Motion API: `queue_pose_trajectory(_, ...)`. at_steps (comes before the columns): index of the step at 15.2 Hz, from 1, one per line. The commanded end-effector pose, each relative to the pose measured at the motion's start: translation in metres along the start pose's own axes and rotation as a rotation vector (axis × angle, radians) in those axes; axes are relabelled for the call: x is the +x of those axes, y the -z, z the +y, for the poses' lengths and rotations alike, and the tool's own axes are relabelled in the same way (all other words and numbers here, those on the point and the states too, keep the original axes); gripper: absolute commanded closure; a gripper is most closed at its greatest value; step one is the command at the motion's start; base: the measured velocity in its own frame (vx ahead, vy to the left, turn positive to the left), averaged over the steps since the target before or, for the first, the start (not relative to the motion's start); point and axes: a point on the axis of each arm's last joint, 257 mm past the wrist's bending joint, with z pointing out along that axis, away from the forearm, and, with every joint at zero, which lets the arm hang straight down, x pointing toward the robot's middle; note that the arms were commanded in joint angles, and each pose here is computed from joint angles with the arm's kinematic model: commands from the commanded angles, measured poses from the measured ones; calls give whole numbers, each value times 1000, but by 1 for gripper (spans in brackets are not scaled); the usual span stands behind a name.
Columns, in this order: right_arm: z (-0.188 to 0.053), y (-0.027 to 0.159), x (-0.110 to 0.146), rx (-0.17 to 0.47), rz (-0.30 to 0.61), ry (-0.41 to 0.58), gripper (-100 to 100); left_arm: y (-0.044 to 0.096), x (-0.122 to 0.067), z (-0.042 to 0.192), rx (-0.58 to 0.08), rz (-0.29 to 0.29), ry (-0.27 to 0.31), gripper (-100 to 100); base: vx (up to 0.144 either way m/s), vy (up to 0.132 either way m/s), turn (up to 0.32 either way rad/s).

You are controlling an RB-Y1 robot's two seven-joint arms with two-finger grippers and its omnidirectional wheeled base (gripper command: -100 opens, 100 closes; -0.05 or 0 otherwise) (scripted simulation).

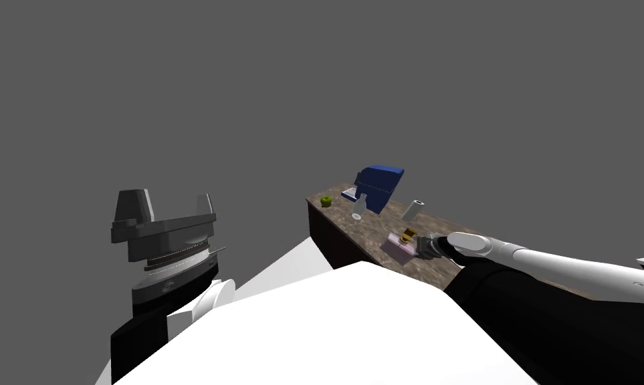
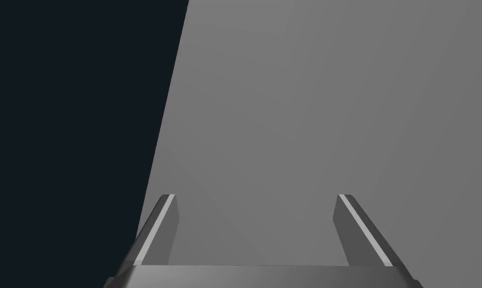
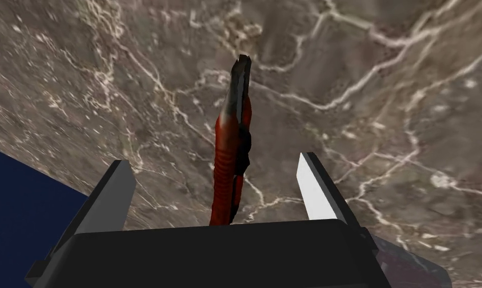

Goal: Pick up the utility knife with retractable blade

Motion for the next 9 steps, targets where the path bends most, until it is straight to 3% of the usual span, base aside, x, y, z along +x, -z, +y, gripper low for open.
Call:
queue_pose_trajectory(1,0,0,0,0,0,0,100,0,0,0,0,0,0,0,4,-10,2)
queue_pose_trajectory(5,0,0,0,0,0,-1,100,0,0,0,0,0,0,0,0,0,0)
queue_pose_trajectory(8,-20,11,-13,0,-1,24,100,0,0,0,0,0,0,0,-35,48,-118)
queue_pose_trajectory(9,-14,7,-9,3,0,17,100,0,0,0,0,0,0,0,-22,39,-36)
